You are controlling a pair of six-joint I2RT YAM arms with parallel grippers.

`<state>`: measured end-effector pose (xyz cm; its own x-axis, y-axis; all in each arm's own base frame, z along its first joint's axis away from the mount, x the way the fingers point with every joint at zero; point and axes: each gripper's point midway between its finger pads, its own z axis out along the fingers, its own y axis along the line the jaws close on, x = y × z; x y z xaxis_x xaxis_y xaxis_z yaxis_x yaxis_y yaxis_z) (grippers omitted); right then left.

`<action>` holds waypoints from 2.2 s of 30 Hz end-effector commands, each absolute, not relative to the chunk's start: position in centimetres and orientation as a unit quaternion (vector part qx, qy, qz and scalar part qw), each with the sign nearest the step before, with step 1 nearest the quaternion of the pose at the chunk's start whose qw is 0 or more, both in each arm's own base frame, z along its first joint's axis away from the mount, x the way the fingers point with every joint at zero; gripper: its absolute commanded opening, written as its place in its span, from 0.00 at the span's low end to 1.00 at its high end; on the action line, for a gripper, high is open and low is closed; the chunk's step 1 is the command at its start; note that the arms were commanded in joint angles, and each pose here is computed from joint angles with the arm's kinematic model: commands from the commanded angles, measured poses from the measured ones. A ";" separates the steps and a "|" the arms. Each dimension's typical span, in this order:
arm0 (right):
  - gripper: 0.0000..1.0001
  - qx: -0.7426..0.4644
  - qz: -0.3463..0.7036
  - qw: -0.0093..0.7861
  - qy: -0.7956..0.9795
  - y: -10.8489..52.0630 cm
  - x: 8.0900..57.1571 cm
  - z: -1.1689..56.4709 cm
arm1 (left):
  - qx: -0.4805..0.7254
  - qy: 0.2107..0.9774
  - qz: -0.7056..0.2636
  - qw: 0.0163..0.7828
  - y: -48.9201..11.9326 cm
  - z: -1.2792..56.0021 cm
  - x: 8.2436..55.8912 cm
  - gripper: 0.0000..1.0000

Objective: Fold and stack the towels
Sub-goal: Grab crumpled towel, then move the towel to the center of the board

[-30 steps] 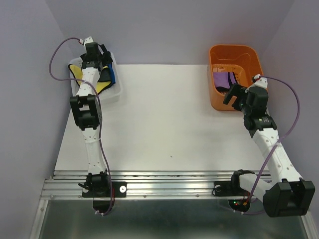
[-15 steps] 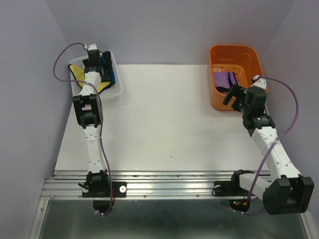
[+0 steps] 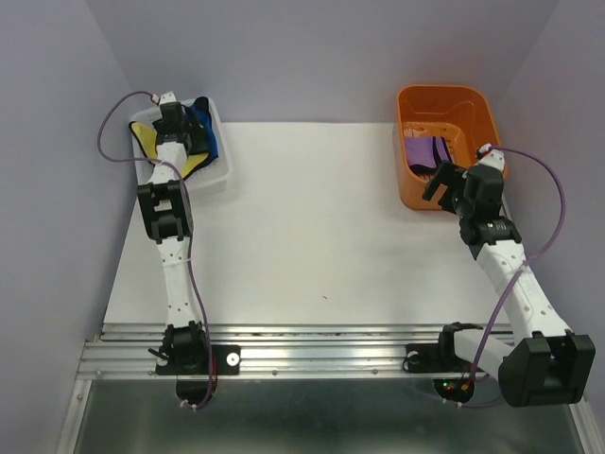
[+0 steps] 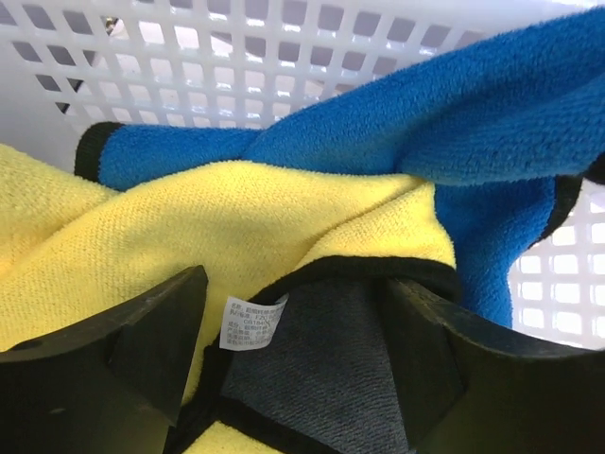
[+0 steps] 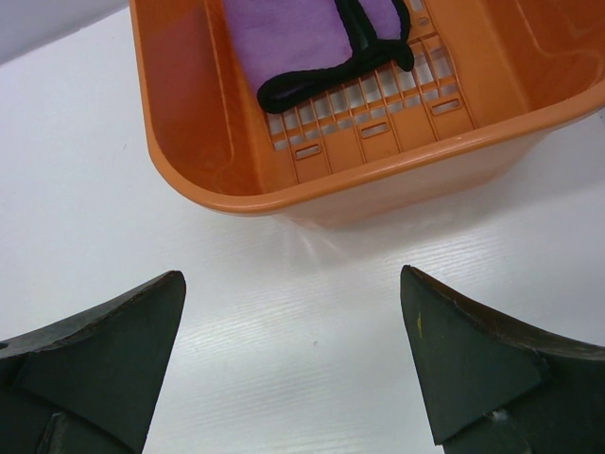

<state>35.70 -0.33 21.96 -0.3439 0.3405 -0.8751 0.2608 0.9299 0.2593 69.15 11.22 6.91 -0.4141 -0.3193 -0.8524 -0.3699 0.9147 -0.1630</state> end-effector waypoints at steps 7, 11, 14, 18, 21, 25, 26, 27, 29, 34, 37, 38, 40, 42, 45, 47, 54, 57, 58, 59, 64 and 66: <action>1.00 0.190 0.034 0.549 0.813 -0.6 35.9 21.9 | -0.215 0.796 0.027 0.566 12.7 11.8 70.9 0.27; 1.00 0.190 0.034 0.547 0.815 -0.6 36.0 21.7 | -0.222 0.789 0.028 0.572 12.8 13.0 70.7 0.00; 1.00 0.187 0.038 0.546 0.816 -0.4 36.1 21.6 | -0.229 0.783 0.027 0.577 13.0 14.7 70.2 0.00; 1.00 0.184 0.046 0.545 0.817 -0.1 36.1 21.6 | -0.229 0.766 0.022 0.600 12.7 18.7 69.2 0.00; 1.00 0.181 0.051 0.543 0.819 0.1 36.1 21.5 | -0.228 0.748 0.025 0.623 12.7 23.3 67.8 0.00; 1.00 0.171 0.067 0.547 0.816 0.8 36.2 21.9 | -0.211 0.725 0.017 0.656 12.0 29.7 65.5 0.00; 1.00 0.167 0.076 0.549 0.815 1.1 36.2 22.1 | -0.205 0.711 0.011 0.672 11.6 32.8 64.4 0.00; 1.00 0.165 0.082 0.549 0.815 1.3 36.2 22.2 | -0.204 0.711 0.008 0.673 11.3 33.3 63.7 0.00; 1.00 0.163 0.095 0.549 0.814 1.7 36.1 22.0 | -0.198 0.703 -0.004 0.683 10.6 35.5 62.3 0.00; 1.00 0.144 0.150 0.528 0.823 3.9 35.3 20.8 | -0.144 0.678 -0.088 0.715 4.1 43.0 56.7 0.00; 1.00 0.149 0.163 0.523 0.824 4.3 34.3 20.3 | -0.098 0.659 -0.132 0.734 -2.4 47.1 52.6 0.00; 1.00 0.154 0.162 0.513 0.829 4.3 33.7 19.6 | -0.081 0.643 -0.143 0.748 -4.5 49.6 50.2 0.00; 1.00 0.163 0.166 0.514 0.826 4.2 32.8 19.7 | -0.044 0.634 -0.182 0.750 -10.2 51.1 46.3 0.00; 1.00 0.172 0.167 0.508 0.828 4.2 31.8 18.9 | -0.047 0.637 -0.205 0.742 -12.8 50.0 44.3 0.00; 1.00 0.188 0.176 0.505 0.824 4.3 30.6 19.2 | -0.007 0.630 -0.317 0.709 -18.7 49.0 39.8 0.00; 1.00 0.180 0.184 0.500 0.827 4.6 29.7 19.4 | -0.002 0.631 -0.370 0.682 -21.6 48.2 37.2 0.00; 1.00 0.180 0.188 0.495 0.829 4.8 28.0 18.9 | -0.025 0.747 -0.374 0.549 -24.9 32.3 34.9 0.20; 1.00 0.164 0.196 0.484 0.837 5.3 27.8 18.3 | -0.055 0.822 -0.322 0.466 -23.4 21.0 33.1 0.80; 1.00 0.167 0.200 0.480 0.838 5.5 27.8 18.1 | -0.056 0.835 -0.312 0.450 -23.1 19.4 32.6 0.86; 1.00 0.169 0.203 0.477 0.838 5.5 27.9 18.0 | -0.064 0.846 -0.297 0.438 -22.6 18.1 32.2 0.91; 1.00 0.138 0.248 0.447 0.848 8.3 27.9 16.7 | -0.108 0.871 -0.255 0.406 -19.6 13.5 29.5 0.99; 1.00 0.115 0.242 0.432 0.861 9.9 27.7 15.9 | -0.111 0.871 -0.264 0.399 -19.5 13.1 28.4 0.99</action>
